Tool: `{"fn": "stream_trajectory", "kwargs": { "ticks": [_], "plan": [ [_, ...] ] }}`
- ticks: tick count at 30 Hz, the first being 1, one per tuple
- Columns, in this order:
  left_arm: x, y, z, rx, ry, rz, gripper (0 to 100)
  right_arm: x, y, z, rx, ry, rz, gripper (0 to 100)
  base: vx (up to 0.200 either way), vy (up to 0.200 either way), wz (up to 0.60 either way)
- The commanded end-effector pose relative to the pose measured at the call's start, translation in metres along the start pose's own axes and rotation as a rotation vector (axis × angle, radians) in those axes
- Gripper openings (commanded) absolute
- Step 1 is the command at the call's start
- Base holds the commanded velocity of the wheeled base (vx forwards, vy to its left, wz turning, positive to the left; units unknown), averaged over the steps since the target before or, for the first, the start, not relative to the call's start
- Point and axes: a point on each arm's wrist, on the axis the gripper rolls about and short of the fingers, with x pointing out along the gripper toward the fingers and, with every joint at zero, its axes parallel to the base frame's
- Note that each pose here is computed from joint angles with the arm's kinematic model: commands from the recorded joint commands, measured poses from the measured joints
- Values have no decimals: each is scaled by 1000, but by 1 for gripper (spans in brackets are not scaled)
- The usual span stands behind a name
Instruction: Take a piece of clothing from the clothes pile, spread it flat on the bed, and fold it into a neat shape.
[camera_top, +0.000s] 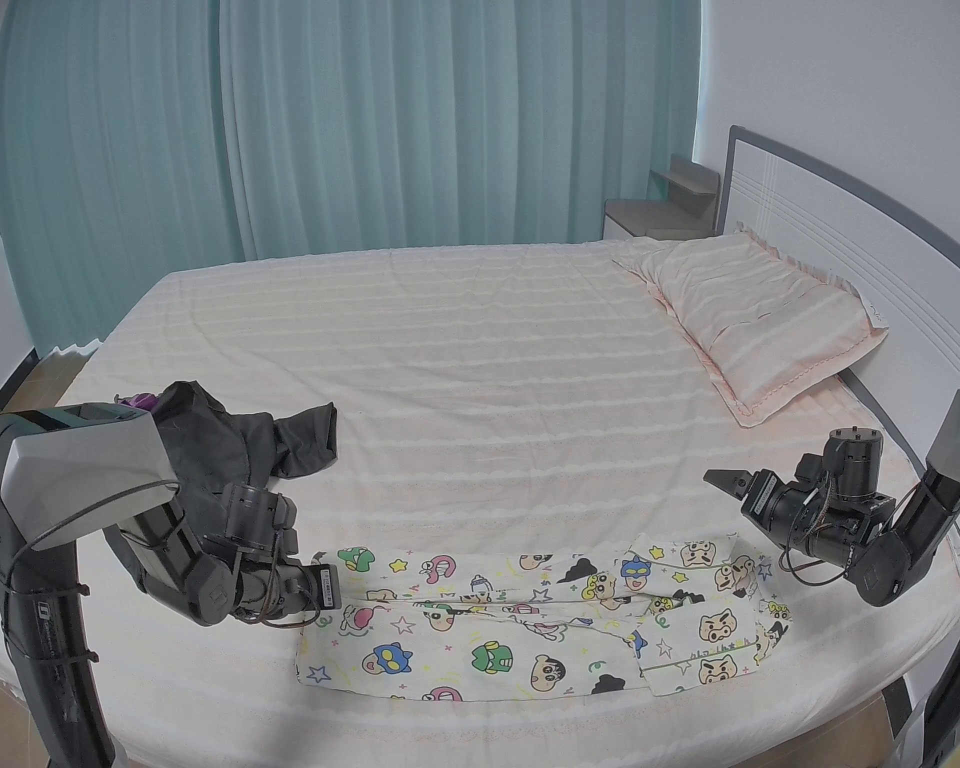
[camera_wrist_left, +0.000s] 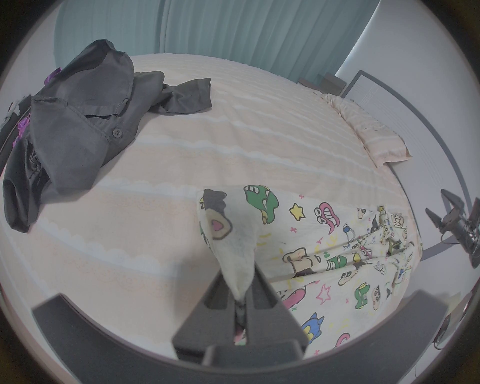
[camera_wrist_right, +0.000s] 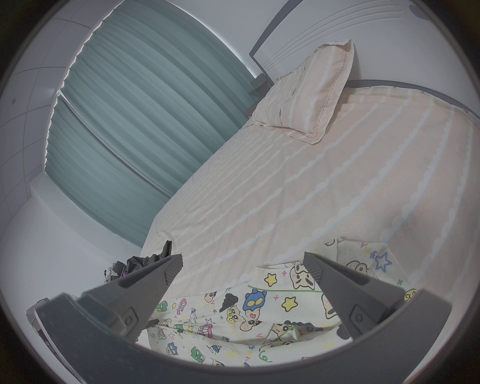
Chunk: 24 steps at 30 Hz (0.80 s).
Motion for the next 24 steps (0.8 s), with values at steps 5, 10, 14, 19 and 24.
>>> {"fn": "stream_trajectory", "kwargs": {
  "ticks": [5, 10, 14, 19, 24],
  "plan": [
    [-42, 42, 22, -115, -91, 7, 0, 0, 0, 0, 0, 0, 1, 100, 0, 0, 0],
    [-77, 78, 30, -211, -153, 32, 0, 0, 0, 0, 0, 0, 1, 100, 0, 0, 0],
    [-108, 104, 37, -288, -181, 52, 0, 0, 0, 0, 0, 1, 3, 100, 0, 0, 0],
    [-142, 127, 52, -338, -237, 89, 0, 0, 1, 1, -1, -1, 5, 100, 0, 0, 0],
    [-160, 126, 64, -346, -253, 100, 0, -1, 1, 1, -1, -4, 5, 100, 0, 0, 0]
  ]
}}
